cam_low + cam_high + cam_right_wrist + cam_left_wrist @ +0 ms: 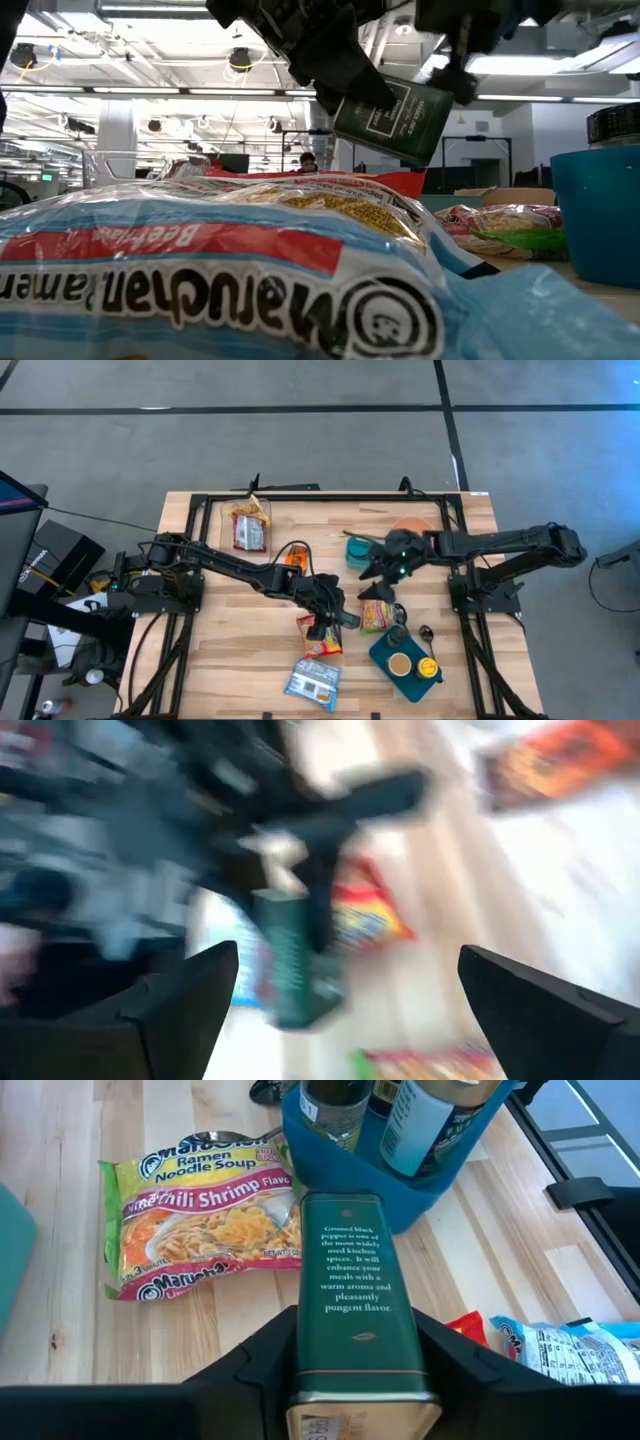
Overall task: Pick & Place Food Item
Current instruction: Put the green seasoning can into the blue bin
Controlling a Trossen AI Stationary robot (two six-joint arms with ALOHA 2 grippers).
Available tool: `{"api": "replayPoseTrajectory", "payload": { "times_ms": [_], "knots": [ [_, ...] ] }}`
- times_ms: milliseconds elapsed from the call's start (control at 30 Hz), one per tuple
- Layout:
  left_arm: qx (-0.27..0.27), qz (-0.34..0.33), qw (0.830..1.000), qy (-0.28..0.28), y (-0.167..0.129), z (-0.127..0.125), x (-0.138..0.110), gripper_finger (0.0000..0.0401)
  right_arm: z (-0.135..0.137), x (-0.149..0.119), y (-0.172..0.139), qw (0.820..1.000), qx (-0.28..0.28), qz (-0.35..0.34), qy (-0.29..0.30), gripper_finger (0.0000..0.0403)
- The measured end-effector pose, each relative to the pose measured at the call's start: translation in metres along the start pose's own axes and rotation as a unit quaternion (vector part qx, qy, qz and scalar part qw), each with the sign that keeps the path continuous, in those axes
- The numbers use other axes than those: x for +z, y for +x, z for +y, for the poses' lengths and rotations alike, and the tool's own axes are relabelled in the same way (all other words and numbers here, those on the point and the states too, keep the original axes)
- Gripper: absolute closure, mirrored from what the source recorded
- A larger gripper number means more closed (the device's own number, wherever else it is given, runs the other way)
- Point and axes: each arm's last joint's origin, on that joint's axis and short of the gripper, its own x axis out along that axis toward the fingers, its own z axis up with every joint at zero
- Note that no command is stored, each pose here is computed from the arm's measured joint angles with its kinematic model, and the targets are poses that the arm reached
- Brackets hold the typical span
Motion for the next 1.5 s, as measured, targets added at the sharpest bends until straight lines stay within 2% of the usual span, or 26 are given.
{"api": "replayPoseTrajectory", "payload": {
  "times_ms": [133,267,367,467,567,700,867,933,1033,1100,1333,1500],
  "knots": [
    [0.005,0.0,1.0,0.0,0.0,0.0,0.0,0.0263,0.009,-0.017,0.003,0.995,-0.098,0.015,-0.011,0.0031],
    [0.021,-0.003,1.0,0.002,0.0,0.001,0.001,0.0276,0.029,-0.032,-0.006,0.983,-0.177,-0.02,-0.042,0.0031],
    [0.027,-0.007,1.0,0.002,0.0,0.002,0.001,0.0276,0.046,-0.044,-0.013,0.972,-0.215,-0.076,-0.064,0.0031],
    [0.027,-0.018,0.999,0.001,0.0,0.002,0.003,0.0265,0.057,-0.061,-0.015,0.962,-0.237,-0.093,-0.099,0.0031],
    [0.027,-0.028,0.999,0.002,0.0,0.002,0.005,0.0256,0.062,-0.073,-0.012,0.955,-0.254,-0.089,-0.123,0.0031],
    [0.028,-0.043,0.999,0.003,0.0,0.002,0.008,0.0275,0.065,-0.071,0.0,0.957,-0.246,-0.111,-0.104,0.0031],
    [0.028,-0.055,0.998,0.004,0.0,0.003,0.01,0.0275,0.065,-0.08,0.002,0.957,-0.259,-0.084,-0.103,0.0035],
    [0.03,-0.055,0.998,0.003,0.0,0.004,0.011,0.0271,0.07,-0.089,-0.001,0.949,-0.278,-0.097,-0.11,0.0042],
    [0.03,-0.059,0.998,0.002,-0.001,0.005,0.011,0.026,0.084,-0.105,-0.008,0.928,-0.308,-0.151,-0.145,0.0056],
    [0.031,-0.064,0.997,0.002,-0.001,0.005,0.012,0.0263,0.093,-0.114,-0.013,0.921,-0.306,-0.181,-0.158,0.0064],
    [0.031,-0.101,0.994,0.005,-0.002,0.006,0.019,0.0275,0.104,-0.131,-0.011,0.93,-0.279,-0.183,-0.156,0.0077],
    [0.029,-0.118,0.993,-0.005,-0.003,0.006,0.023,0.026,0.104,-0.133,-0.003,0.927,-0.286,-0.182,-0.159,0.0077]
  ]
}}
